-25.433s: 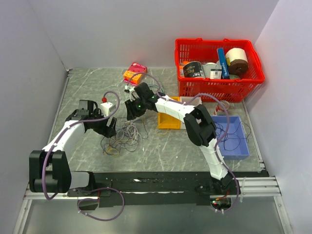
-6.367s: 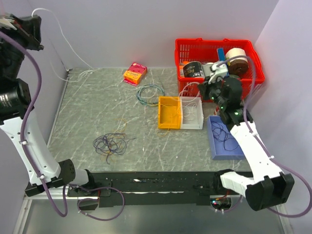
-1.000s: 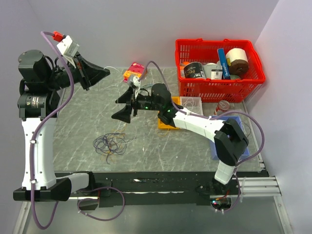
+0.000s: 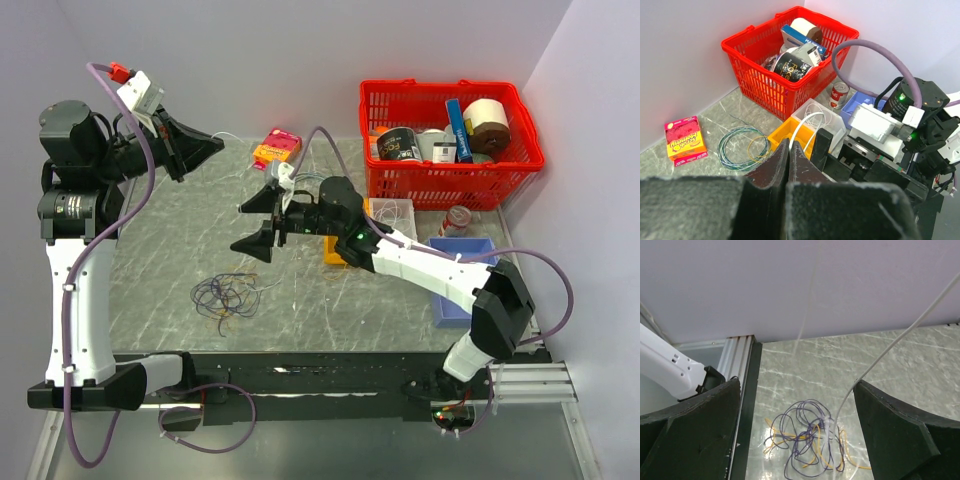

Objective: Untangle the cables

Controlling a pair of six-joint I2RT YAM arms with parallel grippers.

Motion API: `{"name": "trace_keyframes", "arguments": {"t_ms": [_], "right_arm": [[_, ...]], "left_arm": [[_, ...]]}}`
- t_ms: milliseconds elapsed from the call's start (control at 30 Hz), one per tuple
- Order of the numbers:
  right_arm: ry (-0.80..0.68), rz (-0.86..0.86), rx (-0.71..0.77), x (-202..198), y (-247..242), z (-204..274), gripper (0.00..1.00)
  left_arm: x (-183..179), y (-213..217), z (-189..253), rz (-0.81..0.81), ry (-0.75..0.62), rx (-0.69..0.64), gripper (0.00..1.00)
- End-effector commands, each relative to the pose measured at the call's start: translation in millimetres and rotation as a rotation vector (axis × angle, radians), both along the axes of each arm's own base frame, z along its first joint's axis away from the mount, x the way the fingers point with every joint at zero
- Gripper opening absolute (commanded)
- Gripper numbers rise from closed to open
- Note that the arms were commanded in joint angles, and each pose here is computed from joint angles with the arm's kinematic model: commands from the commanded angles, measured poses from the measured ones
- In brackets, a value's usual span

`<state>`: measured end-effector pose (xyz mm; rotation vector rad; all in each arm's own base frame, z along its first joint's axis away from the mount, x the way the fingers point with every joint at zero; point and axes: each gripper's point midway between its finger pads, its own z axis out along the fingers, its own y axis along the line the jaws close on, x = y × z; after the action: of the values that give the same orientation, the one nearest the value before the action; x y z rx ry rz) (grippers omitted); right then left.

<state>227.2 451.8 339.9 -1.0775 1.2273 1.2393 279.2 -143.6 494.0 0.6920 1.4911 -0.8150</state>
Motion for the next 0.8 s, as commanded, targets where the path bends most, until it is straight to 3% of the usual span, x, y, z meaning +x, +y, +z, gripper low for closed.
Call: {"name": "trace_keyframes", "arguments": {"t_ms": [0, 367, 700, 767], "right_arm": [[-0.032, -0.029, 0.008, 1.9, -1.1, 20.6, 1.0], [0.036, -0.24, -0.045, 32.3, 30.1, 6.3, 1.0], [0.042, -0.249, -0.077, 27.7, 43.2, -6.3, 0.99], [0.039, -0.26, -0.087, 31.8, 42.2, -5.7, 0.91]], "left_arm": [[-9.3, -2.3, 14.0, -0.015, -0.052, -0.005, 0.01], [-11.2, -3.4, 17.9, -0.02, -0.058, -0.015, 0.01], [-12.1, -4.7, 17.8, -0.034, -0.05, -0.022, 0.01], [-15.8, -6.7, 17.5, -0.054, -0.042, -0.026, 0.01]]}}
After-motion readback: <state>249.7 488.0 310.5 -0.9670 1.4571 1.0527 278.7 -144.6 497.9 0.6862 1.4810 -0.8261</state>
